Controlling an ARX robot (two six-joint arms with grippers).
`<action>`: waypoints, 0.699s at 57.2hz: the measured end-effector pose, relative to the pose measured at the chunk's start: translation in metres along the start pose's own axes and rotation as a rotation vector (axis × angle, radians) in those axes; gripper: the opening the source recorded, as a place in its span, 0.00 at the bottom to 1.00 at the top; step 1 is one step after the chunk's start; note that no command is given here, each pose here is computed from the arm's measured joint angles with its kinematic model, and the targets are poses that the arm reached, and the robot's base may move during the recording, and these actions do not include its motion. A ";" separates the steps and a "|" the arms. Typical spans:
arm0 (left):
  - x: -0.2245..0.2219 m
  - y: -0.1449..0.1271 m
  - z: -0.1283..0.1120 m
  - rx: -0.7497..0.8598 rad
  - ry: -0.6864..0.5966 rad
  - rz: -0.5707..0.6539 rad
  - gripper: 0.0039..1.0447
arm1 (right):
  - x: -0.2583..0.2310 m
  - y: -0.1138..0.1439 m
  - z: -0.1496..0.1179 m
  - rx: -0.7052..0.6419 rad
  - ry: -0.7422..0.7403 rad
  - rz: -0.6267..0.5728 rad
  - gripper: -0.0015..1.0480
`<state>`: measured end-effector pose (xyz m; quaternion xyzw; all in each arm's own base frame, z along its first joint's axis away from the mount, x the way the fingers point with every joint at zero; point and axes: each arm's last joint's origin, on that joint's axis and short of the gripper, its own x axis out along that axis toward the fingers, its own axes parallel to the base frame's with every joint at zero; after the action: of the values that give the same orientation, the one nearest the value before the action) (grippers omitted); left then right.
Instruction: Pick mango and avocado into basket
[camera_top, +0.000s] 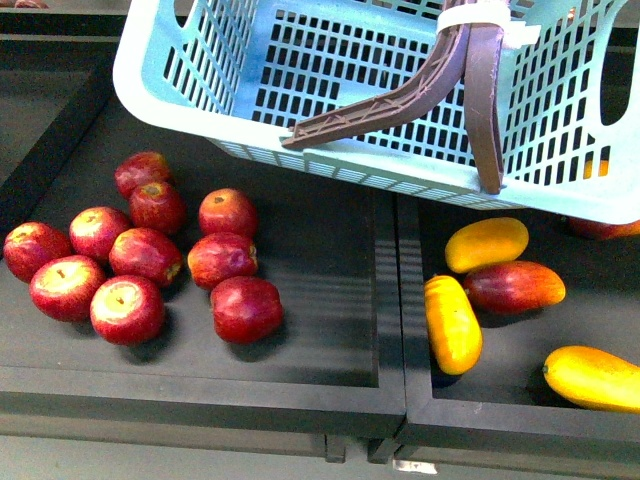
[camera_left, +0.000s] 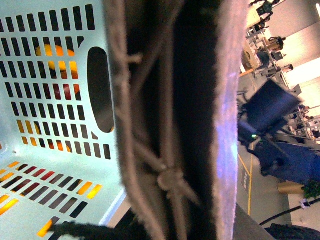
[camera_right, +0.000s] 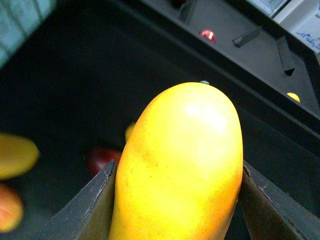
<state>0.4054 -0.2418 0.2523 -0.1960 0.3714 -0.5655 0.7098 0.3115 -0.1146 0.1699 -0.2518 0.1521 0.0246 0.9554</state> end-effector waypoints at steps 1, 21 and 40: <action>0.000 0.000 0.000 0.000 0.000 -0.001 0.11 | -0.008 0.000 0.016 0.050 -0.029 -0.001 0.57; 0.000 0.000 0.000 0.000 -0.001 0.002 0.11 | -0.026 0.088 0.105 0.535 -0.072 0.183 0.57; 0.000 0.000 0.000 -0.003 0.001 -0.001 0.11 | -0.024 0.123 0.116 0.635 -0.054 0.218 0.93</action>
<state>0.4053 -0.2420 0.2519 -0.1967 0.3726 -0.5654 0.7091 0.3060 0.0500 0.2146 0.0769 0.1526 0.0847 0.9816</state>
